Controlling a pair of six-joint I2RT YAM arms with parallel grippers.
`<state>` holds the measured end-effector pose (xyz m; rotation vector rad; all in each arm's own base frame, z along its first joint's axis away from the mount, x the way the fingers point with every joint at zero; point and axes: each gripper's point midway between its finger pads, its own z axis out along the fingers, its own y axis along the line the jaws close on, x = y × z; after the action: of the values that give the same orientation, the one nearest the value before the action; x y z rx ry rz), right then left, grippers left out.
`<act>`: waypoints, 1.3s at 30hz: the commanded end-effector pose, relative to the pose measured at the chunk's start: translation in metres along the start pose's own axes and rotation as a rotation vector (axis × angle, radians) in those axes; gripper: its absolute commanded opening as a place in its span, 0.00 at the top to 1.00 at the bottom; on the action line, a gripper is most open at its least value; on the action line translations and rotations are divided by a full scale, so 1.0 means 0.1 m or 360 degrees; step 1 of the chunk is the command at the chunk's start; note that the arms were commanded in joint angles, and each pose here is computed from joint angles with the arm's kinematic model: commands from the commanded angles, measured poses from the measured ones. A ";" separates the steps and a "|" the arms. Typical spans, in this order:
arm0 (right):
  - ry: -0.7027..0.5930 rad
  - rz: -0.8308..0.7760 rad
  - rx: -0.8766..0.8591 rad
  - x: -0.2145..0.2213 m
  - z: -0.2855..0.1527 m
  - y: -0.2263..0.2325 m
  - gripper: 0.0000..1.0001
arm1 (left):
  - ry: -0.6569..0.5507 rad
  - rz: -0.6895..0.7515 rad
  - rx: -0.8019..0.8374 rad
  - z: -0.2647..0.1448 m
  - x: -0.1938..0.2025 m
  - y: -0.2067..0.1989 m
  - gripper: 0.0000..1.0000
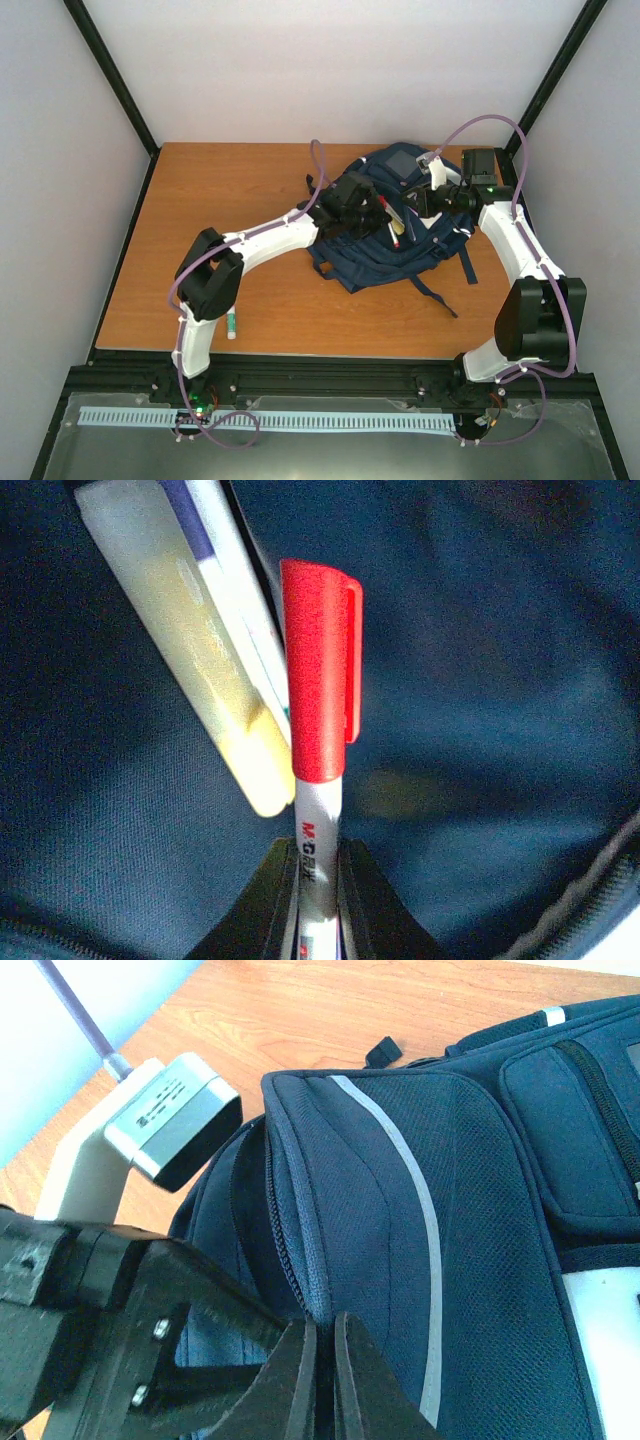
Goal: Pack the student bag
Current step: Place the stationery in the student bag.
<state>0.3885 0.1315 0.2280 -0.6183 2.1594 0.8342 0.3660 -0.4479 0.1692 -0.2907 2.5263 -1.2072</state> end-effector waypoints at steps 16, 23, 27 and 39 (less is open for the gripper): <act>-0.0045 -0.0004 -0.0008 -0.06 -0.05 -0.03 0.97 | -0.0400 -0.0306 0.0182 0.33 -0.64 -0.05 0.90; -0.0047 -0.0004 -0.0013 -0.06 -0.05 -0.02 0.97 | -0.0311 -0.0281 0.0220 0.31 -0.54 -0.12 0.72; -0.0048 -0.0003 -0.0015 -0.06 -0.05 -0.02 0.97 | -0.0269 -0.0213 0.0252 0.21 -0.49 -0.20 0.70; -0.0047 0.0002 -0.0037 -0.06 -0.05 0.00 0.97 | 0.0225 0.0391 0.0179 -0.39 0.22 -0.20 0.53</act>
<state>0.3891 0.1285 0.2275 -0.6086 2.1620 0.8362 0.3737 -0.4495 0.1786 -0.2134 2.4575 -1.3190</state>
